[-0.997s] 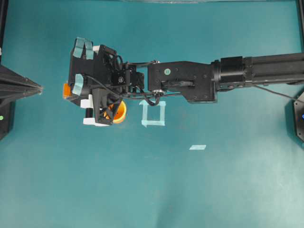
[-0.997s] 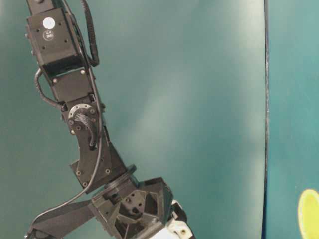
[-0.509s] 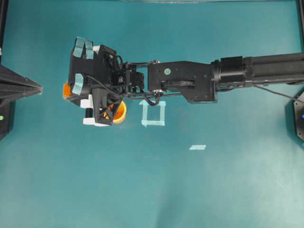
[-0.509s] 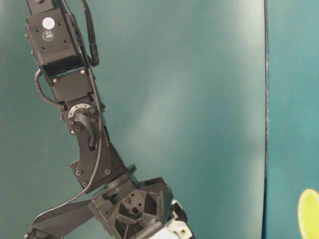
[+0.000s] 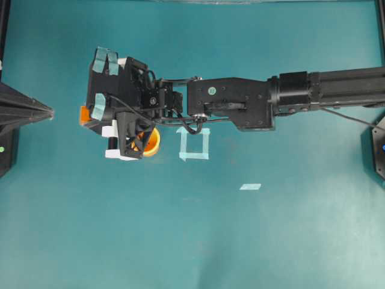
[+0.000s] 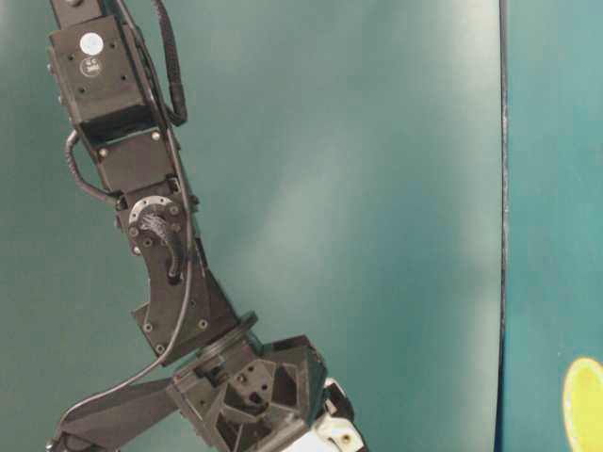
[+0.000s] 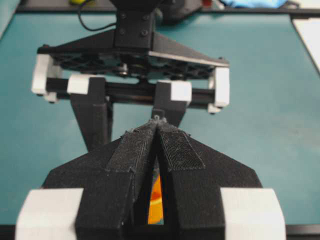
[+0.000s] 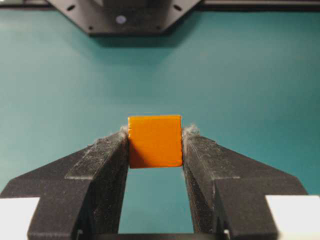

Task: Move the block to the left with right arm.

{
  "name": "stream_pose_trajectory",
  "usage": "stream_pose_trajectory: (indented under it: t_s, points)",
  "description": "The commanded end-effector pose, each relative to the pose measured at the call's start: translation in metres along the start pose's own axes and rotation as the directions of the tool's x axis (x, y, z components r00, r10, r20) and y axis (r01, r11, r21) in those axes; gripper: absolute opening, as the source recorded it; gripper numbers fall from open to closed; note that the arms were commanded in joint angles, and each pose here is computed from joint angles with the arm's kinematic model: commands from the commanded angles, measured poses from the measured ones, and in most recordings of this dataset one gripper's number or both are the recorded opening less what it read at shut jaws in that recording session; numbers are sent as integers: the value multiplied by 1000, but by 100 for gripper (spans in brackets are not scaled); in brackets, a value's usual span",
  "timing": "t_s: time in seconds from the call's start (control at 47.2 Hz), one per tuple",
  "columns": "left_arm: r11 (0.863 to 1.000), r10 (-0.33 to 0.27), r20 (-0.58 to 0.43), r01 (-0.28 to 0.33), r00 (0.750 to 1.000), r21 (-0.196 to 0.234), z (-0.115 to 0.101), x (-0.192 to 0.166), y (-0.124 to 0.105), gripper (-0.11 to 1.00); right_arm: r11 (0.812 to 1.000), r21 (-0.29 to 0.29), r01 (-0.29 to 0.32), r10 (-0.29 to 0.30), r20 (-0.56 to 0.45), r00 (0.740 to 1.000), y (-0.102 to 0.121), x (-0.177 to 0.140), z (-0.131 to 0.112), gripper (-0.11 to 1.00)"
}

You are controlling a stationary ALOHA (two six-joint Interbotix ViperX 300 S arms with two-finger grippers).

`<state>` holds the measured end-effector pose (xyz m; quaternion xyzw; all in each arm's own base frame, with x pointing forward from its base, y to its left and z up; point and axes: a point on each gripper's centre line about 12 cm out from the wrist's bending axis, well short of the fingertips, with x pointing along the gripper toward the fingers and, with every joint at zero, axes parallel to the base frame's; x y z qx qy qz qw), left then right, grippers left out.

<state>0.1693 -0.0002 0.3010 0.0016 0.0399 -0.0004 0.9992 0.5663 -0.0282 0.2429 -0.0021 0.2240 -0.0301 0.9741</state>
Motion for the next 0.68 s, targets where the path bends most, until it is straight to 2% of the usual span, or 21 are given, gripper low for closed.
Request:
stream_pose_trajectory:
  t_s: [0.0, 0.657]
  points:
    - [1000, 0, 37, 0, 999, 1, 15, 0, 0, 0, 1000, 4, -4, 4, 60, 998, 2, -10, 22, 40]
    - [1000, 0, 38, 0, 999, 0, 16, -1, 0, 0, 1000, 1, -7, 7, 58, 998, 3, -10, 21, 40]
